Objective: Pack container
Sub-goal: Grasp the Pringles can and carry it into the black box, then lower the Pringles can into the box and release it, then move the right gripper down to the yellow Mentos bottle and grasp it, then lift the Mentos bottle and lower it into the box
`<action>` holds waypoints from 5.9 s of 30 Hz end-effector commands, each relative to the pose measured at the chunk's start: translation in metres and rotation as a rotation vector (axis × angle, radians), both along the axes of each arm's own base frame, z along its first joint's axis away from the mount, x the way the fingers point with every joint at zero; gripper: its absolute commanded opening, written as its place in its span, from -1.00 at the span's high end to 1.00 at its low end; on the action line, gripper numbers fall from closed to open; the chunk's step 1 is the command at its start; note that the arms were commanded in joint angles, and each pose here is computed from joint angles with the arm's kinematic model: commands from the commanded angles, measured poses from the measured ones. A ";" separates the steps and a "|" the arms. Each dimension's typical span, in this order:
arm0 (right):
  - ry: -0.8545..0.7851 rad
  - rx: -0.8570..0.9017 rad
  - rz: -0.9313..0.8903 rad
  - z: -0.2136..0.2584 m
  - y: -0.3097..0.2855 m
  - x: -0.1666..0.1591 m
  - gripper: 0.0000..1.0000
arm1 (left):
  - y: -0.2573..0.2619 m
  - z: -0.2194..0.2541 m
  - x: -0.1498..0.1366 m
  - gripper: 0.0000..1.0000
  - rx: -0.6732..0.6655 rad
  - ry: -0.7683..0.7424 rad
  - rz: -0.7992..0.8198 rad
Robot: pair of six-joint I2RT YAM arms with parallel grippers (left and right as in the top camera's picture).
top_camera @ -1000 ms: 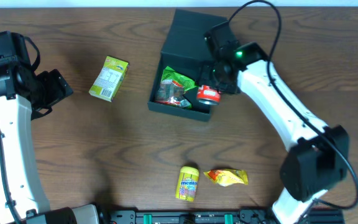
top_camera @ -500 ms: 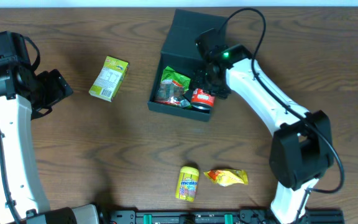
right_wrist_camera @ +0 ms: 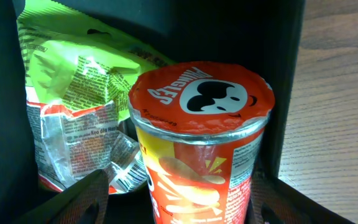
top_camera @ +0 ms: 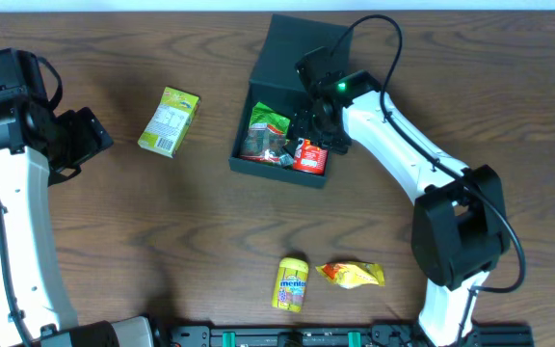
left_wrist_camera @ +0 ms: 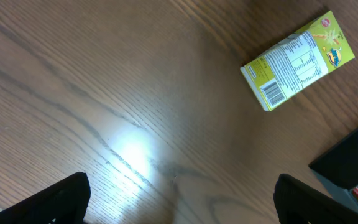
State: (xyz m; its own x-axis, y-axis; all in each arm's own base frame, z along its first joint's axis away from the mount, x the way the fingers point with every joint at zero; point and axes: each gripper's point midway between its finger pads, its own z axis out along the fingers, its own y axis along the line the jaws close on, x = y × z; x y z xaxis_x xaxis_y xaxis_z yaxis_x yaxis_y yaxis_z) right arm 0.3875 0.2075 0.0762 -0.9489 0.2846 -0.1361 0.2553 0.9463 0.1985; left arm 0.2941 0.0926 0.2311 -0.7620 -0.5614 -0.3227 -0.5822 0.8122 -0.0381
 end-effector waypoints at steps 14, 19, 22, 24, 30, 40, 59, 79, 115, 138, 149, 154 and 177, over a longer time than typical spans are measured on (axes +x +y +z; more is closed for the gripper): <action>-0.016 0.053 -0.012 0.015 0.011 0.000 0.03 | 0.000 -0.001 -0.002 -0.91 -0.003 0.004 0.010; 0.013 0.093 0.000 0.016 0.017 -0.006 0.13 | 0.000 -0.001 -0.002 -0.90 -0.003 0.004 0.010; 0.022 0.104 0.004 0.017 0.019 -0.008 0.11 | 0.000 -0.001 -0.002 -0.90 -0.003 0.004 0.010; 0.012 0.100 0.002 0.019 0.018 -0.007 0.28 | 0.000 -0.001 -0.002 -0.90 -0.003 0.004 0.010; -0.054 0.019 -0.004 0.020 0.004 0.005 0.60 | 0.000 -0.001 -0.002 -0.91 -0.003 0.004 0.010; -0.122 0.023 0.014 0.024 0.007 0.020 0.97 | 0.000 -0.001 -0.002 -0.91 -0.003 0.004 0.010; -0.121 -0.102 0.007 -0.015 -0.017 0.013 0.97 | 0.000 -0.001 -0.002 -0.90 -0.003 0.004 0.010; -0.193 -0.131 0.092 0.064 -0.006 -0.037 0.97 | 0.000 -0.001 -0.002 -0.91 -0.003 0.004 0.010; 0.187 -0.164 -0.070 -0.001 0.036 -0.301 -0.38 | 0.000 -0.001 -0.002 -0.90 -0.003 0.004 0.010; 0.135 -0.047 0.029 -0.055 0.040 -0.277 -0.99 | 0.000 -0.001 -0.002 -0.90 -0.003 0.004 0.010; 0.142 -0.003 0.064 -0.062 0.047 -0.280 -0.40 | 0.000 -0.001 -0.002 -0.91 -0.003 0.004 0.010; 0.140 0.001 0.082 -0.062 0.048 -0.279 -0.04 | 0.000 -0.001 -0.002 -0.90 -0.003 0.004 0.010; -0.222 -0.022 0.582 0.076 0.049 -0.131 0.02 | 0.000 -0.001 -0.002 -0.90 -0.003 0.004 0.010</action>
State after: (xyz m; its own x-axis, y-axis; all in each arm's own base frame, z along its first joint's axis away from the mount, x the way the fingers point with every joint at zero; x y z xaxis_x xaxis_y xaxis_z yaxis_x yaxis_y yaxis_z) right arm 0.2290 0.2558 0.1197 -0.9689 -0.1156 -0.2188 -0.1618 0.9649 0.2070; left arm 0.2942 0.0925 0.2311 -0.7619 -0.5614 -0.3230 -0.5821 0.8122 -0.0386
